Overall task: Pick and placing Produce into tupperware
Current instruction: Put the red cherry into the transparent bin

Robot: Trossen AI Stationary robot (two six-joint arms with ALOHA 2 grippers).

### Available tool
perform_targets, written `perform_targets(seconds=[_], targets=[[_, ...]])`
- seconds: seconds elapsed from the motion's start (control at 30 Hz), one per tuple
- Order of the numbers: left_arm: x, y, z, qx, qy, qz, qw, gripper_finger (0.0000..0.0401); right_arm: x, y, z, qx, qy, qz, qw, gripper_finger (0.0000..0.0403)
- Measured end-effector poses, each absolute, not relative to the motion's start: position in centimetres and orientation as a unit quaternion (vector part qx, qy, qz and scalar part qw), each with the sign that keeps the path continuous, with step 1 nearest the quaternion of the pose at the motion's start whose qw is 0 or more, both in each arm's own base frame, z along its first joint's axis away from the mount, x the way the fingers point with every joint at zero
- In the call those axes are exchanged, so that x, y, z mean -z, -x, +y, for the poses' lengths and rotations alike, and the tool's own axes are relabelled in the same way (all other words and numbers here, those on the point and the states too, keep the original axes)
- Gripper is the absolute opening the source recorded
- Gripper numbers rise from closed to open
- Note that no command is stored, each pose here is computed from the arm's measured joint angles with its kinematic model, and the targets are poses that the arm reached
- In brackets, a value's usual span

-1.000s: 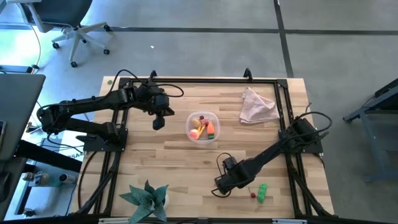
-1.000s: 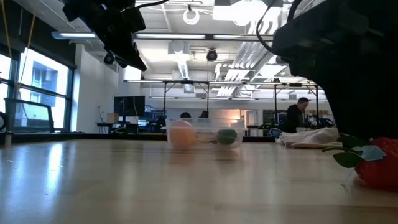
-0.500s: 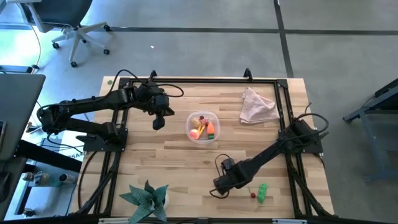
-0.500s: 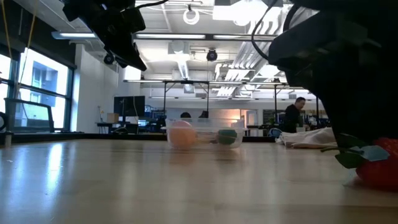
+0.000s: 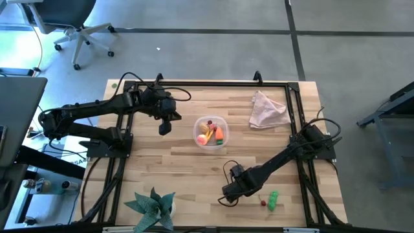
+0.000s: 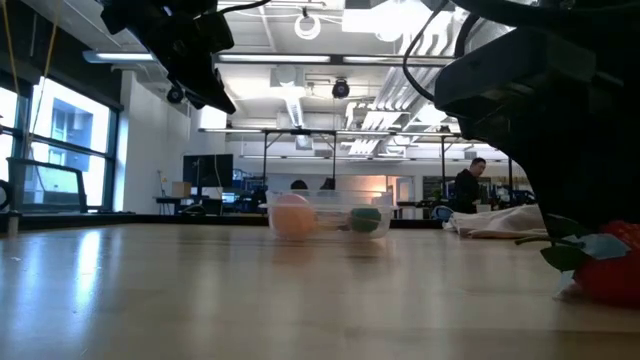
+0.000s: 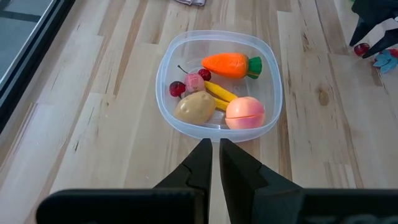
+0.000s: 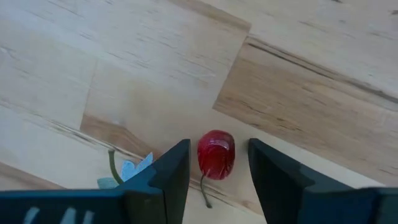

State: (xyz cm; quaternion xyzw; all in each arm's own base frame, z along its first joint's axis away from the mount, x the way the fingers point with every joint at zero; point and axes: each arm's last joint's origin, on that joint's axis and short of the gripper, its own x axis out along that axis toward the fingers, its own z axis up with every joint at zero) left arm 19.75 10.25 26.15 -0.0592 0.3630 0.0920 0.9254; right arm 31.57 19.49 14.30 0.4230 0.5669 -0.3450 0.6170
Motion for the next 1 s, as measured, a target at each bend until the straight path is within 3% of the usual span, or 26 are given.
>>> perform_targets(seconds=[1.0], targets=[[-26.14, -19.75, 10.25, -0.092, 0.059, 0.363, 0.925, 0.0021, -14.27, -31.76, 19.29, 0.347, -0.423, 0.559, 0.623, 0.008]])
